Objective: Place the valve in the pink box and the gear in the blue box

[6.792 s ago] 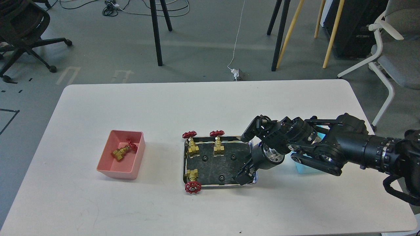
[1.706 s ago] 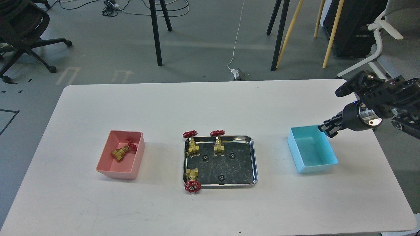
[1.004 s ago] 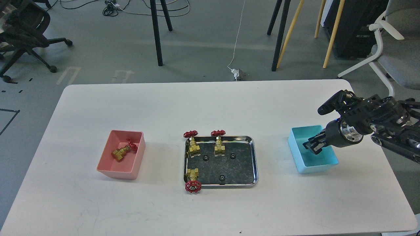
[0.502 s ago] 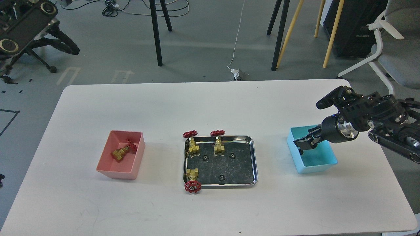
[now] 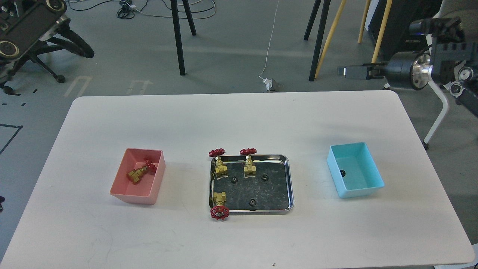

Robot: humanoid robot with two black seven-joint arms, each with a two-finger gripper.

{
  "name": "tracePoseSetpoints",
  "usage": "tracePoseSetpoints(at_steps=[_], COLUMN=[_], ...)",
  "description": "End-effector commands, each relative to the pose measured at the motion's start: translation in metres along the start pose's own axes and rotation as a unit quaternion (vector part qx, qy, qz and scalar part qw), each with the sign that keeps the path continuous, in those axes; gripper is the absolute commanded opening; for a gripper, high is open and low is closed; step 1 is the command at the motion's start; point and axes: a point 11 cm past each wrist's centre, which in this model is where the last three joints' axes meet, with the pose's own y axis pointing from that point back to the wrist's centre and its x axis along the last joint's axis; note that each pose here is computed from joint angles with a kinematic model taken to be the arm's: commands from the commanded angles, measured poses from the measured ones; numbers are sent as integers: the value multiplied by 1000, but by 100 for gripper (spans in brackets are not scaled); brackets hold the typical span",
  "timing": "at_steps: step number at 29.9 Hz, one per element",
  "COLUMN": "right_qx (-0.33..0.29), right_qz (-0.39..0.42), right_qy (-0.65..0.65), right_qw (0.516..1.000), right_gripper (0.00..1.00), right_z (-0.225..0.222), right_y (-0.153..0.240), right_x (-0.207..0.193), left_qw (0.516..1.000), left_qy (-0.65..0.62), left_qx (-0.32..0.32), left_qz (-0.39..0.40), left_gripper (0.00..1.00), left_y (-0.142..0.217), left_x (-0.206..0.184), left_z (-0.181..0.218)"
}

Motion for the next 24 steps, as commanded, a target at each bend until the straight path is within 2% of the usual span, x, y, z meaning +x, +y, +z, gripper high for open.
tracePoseSetpoints(at_steps=[1, 6, 12, 18, 21, 24], right_qx=[-12, -9, 14, -15, -7, -9], right_qz=[76, 167, 222, 300, 306, 309], right_qy=[-90, -253, -464, -541, -544, -542], right_qw=[993, 953, 858, 786, 781, 782], right_gripper=[93, 94, 95, 95, 98, 99], right_z=[28, 64, 77, 83, 70, 73], right_y=[18, 40, 37, 18, 5, 9], right_x=[29, 49, 49, 45, 49, 49], left_qw=[1000, 1000, 998, 996, 995, 995], left_qy=[2, 11, 55, 88, 100, 98], left_qx=[30, 15, 1, -11, -13, -6], left_qz=[-6, -13, 5, 20, 30, 27], left_gripper=[99, 99, 99, 99, 99, 99], left_y=[-2, -14, -14, -11, -10, -9], left_x=[-3, -11, -3, 8, 12, 10], left_z=[-4, 11, 18, 21, 20, 15])
